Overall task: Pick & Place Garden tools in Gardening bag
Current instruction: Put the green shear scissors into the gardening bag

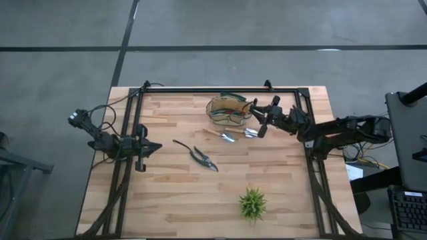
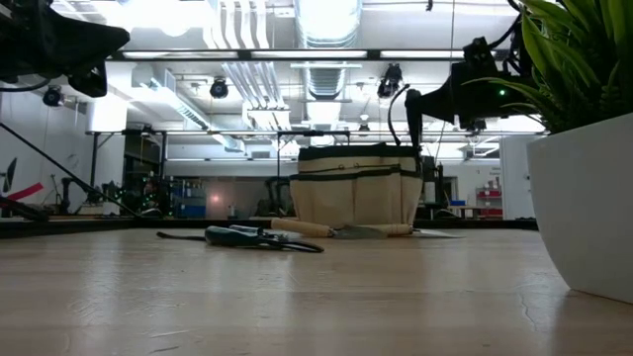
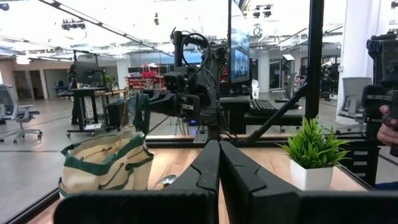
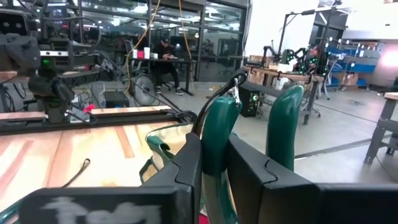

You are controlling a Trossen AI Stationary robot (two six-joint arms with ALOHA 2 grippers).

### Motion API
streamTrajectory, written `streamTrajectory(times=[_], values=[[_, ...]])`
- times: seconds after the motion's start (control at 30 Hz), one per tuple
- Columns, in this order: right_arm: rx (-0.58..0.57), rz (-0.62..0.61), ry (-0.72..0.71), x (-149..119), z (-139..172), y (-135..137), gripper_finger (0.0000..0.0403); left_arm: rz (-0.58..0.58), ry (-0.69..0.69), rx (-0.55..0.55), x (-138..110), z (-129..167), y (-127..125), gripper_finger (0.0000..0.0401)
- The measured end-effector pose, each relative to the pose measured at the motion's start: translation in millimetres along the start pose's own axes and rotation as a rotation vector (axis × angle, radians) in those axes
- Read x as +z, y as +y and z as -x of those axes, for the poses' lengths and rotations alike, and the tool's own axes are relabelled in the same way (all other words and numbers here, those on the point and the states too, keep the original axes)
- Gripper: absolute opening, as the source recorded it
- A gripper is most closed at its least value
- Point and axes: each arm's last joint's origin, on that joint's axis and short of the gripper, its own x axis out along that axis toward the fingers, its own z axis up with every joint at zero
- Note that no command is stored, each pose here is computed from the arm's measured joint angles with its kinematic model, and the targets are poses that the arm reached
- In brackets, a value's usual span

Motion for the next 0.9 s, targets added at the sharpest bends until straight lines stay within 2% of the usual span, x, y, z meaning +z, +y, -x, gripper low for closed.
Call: streamTrajectory(times=[0.23,0.5,0.67,0.9], values=[[-0.051,0.009,0.033,-7.5,5.9,-1.8,0.0063,-0.003,0.003,0.000,-0.4,0.0,0.0,0.0014],[-0.059,0.016,0.061,-10.2,6.2,-2.2,0.0064,-0.003,0.003,0.000,-0.4,0.0,0.0,0.0014],[-0.142,0.022,0.131,-16.5,6.9,-4.4,0.0063,-0.003,0.003,0.000,-0.3,0.0,0.0,0.0014],[-0.154,0.006,0.170,-20.4,7.5,-4.7,0.0096,-0.003,0.003,-0.001,-0.4,0.0,-0.1,0.0014]])
